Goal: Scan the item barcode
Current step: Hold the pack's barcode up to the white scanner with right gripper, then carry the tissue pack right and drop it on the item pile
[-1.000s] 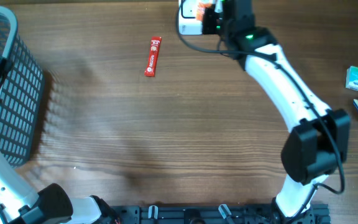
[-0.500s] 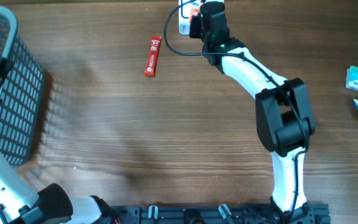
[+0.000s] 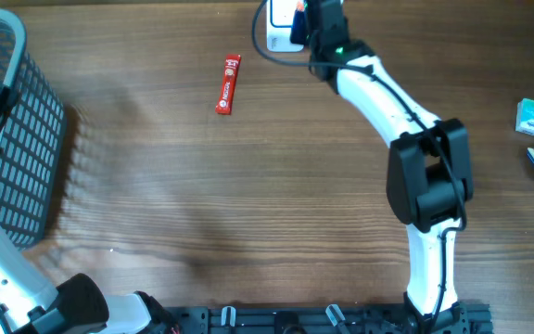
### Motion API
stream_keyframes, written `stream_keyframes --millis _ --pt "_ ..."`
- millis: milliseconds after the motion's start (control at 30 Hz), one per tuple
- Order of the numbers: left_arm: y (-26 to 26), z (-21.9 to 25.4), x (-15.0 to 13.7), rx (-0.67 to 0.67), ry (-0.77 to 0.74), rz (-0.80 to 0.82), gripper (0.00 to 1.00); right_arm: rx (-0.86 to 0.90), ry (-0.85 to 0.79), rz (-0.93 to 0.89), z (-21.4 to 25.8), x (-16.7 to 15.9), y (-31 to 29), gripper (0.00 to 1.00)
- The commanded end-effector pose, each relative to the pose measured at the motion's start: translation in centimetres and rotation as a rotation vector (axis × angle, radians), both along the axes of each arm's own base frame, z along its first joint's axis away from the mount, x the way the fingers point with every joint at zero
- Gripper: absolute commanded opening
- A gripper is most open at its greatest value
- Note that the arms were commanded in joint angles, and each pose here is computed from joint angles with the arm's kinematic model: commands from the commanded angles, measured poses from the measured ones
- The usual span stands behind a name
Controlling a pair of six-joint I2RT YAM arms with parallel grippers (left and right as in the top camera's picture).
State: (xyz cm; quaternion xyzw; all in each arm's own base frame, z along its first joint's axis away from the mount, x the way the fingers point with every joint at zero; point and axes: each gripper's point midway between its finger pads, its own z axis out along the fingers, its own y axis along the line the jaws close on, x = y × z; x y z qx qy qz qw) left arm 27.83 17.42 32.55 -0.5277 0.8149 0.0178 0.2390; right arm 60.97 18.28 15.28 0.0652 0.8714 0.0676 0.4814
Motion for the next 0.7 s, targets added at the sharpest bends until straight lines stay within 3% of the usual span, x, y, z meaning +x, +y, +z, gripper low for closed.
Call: stream_keyframes --millis 0,133,267,467,667 --pt "0.3 0.0 0.0 0.002 -0.002 0.016 1.0 0.081 -0.029 -0.15 4.5 0.5 -4.3 0.04" --pt "0.3 0.0 0.0 0.002 -0.002 0.016 1.0 0.094 -0.019 -0.223 7.1 -0.4 -8.9 0.04" --pt "0.3 0.0 0.0 0.002 -0.002 0.017 1.0 0.055 0.051 -0.412 8.4 -3.2 -16.9 0.04" --pt "0.3 0.0 0.0 0.002 -0.002 0.016 1.0 0.063 0.257 -0.716 5.4 -9.0 -28.9 0.04" --pt "0.3 0.0 0.0 0.002 -0.002 0.017 1.0 0.108 0.355 -0.945 3.8 -14.0 -37.7 0.04"
